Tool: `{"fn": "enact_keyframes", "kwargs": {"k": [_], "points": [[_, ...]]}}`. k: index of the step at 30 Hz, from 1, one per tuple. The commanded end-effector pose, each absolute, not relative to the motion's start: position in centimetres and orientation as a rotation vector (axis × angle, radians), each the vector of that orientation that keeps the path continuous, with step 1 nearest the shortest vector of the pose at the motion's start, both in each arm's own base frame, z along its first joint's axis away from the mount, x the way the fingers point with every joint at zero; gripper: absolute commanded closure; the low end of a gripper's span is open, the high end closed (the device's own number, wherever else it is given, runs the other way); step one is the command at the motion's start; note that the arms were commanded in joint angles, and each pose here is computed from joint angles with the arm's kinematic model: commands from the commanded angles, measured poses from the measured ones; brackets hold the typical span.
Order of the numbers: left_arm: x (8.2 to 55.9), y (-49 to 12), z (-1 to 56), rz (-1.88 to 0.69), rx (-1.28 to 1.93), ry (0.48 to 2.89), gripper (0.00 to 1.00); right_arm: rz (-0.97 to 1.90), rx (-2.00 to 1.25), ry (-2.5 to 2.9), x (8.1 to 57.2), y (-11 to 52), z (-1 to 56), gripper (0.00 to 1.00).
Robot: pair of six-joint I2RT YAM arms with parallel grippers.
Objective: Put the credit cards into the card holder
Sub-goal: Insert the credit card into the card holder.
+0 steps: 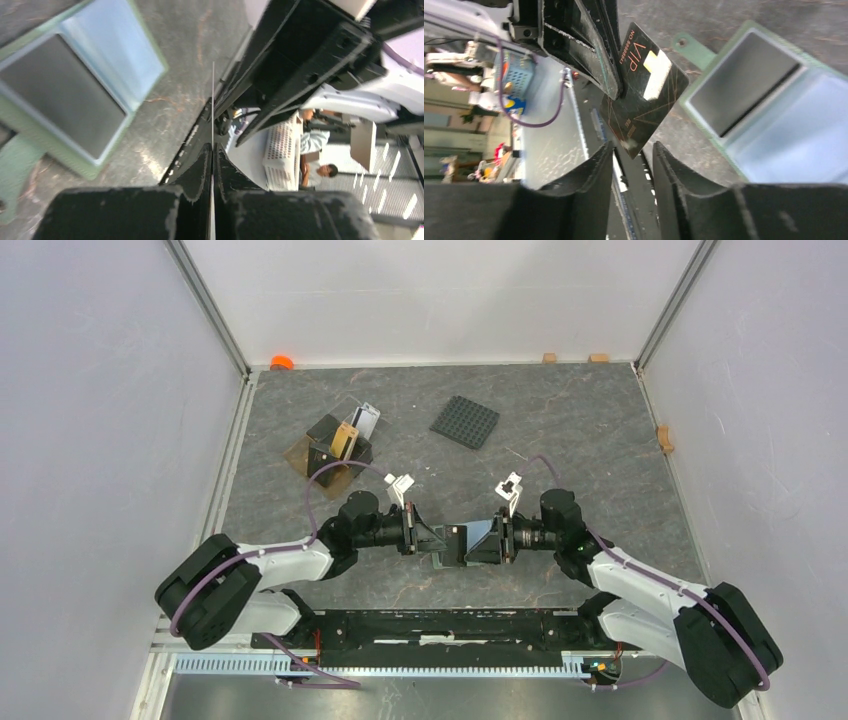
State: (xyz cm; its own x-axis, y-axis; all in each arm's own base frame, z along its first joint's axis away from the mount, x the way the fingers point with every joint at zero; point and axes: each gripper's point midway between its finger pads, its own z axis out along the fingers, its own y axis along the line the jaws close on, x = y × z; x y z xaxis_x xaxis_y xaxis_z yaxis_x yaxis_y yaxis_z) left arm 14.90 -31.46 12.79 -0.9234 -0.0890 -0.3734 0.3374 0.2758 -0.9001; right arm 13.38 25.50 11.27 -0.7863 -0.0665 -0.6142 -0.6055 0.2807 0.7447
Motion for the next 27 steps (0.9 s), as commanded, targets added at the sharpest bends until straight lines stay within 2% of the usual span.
{"fn": "enact_keyframes", "kwargs": {"k": [1,3,6,21,27], "points": [[17.3,-30.9,10.3,-1.524,-0.013,2.306,0.98,1.27,-0.531,2.13,16.9,24.2,10.6,0.52],[17.7,-30.8,9.2,-1.489,-0.096,2.347,0.98,1.118,-0.488,2.173,18.3,23.0,9.4,0.44],[18.2,-31.1,8.3,-1.489,-0.172,2.375,0.98,0.951,-0.431,2.218,19.5,21.1,7.9,0.38],[18.5,-32.6,4.4,-1.579,-0.303,2.424,0.98,0.851,-0.268,2.363,19.6,17.4,2.6,0.4],[18.1,-32.5,3.0,-1.584,-0.329,2.452,0.98,0.993,-0.249,2.35,18.5,18.4,2.3,0.42]]}}
